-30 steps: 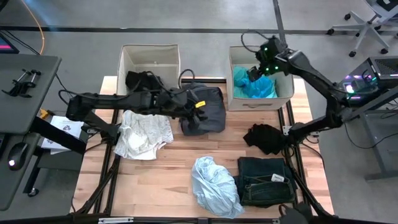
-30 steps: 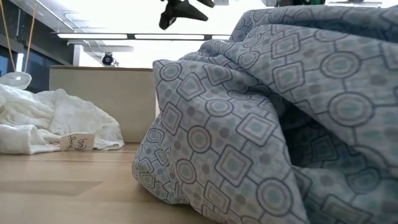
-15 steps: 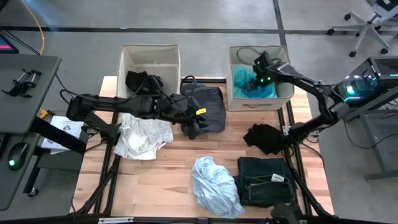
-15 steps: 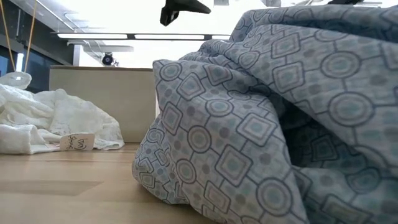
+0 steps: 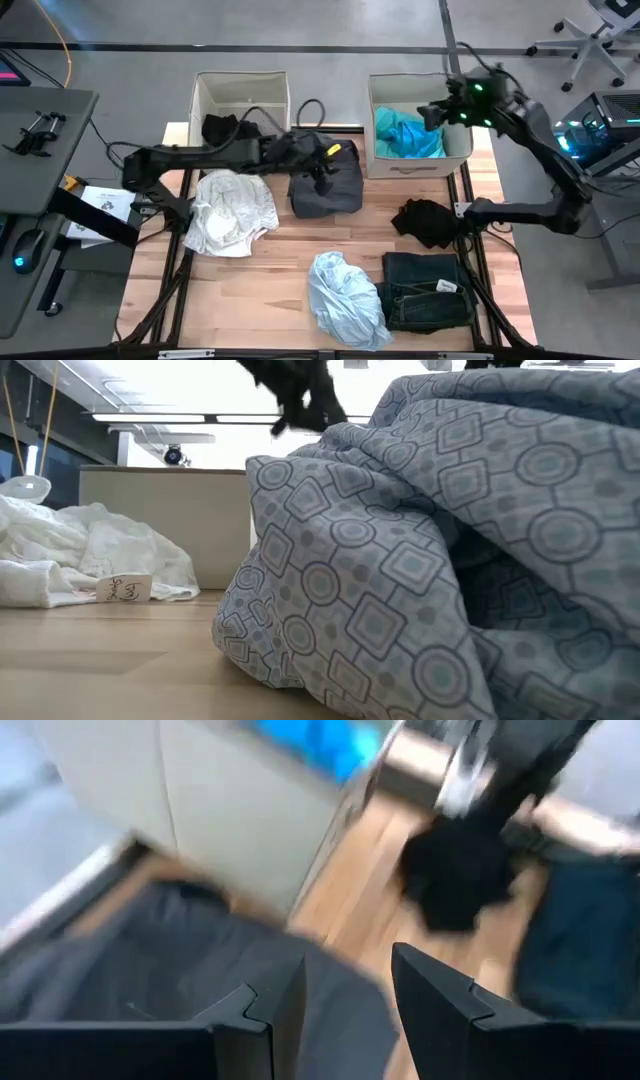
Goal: Sort clothes
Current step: Put the gray pants into the left laundry organizer
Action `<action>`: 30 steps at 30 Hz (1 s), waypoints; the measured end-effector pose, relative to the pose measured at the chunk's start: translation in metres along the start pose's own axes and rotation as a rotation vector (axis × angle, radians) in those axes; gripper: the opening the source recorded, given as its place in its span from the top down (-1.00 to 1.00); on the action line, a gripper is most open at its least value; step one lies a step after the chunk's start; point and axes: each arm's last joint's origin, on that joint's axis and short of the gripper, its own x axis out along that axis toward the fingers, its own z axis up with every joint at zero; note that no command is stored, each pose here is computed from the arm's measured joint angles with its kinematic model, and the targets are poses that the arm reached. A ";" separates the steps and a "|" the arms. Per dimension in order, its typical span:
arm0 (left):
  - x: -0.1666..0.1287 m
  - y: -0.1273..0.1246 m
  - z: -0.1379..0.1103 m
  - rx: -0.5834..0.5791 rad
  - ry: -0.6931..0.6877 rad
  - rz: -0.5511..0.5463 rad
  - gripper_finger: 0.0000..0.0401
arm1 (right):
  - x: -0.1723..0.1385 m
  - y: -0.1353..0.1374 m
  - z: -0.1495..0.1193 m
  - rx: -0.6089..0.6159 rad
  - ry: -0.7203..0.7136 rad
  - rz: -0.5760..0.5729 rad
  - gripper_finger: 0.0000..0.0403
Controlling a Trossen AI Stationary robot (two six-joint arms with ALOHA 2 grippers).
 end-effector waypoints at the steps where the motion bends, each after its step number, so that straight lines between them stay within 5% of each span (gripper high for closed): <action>1: 0.012 0.007 -0.004 -0.003 0.046 -0.013 0.33 | -0.008 0.003 -0.002 0.012 -0.024 0.017 -0.04; 8: 0.074 0.043 -0.033 -0.029 0.286 -0.322 0.20 | -0.033 0.016 -0.012 0.040 -0.060 0.103 -0.04; 19: 0.105 0.059 -0.046 -0.092 0.296 -0.337 0.17 | -0.017 0.031 -0.015 0.009 -0.017 0.087 -0.04; 24: 0.087 0.031 -0.022 0.222 0.208 -0.387 0.13 | -0.009 0.038 -0.017 -0.014 0.018 0.104 -0.04; 28: 0.067 -0.007 -0.002 0.544 0.186 -0.251 0.08 | -0.003 0.043 -0.018 -0.028 0.040 0.110 -0.04; 30: 0.061 -0.015 0.005 0.597 0.199 -0.187 0.03 | 0.000 0.045 -0.018 -0.034 0.049 0.112 -0.04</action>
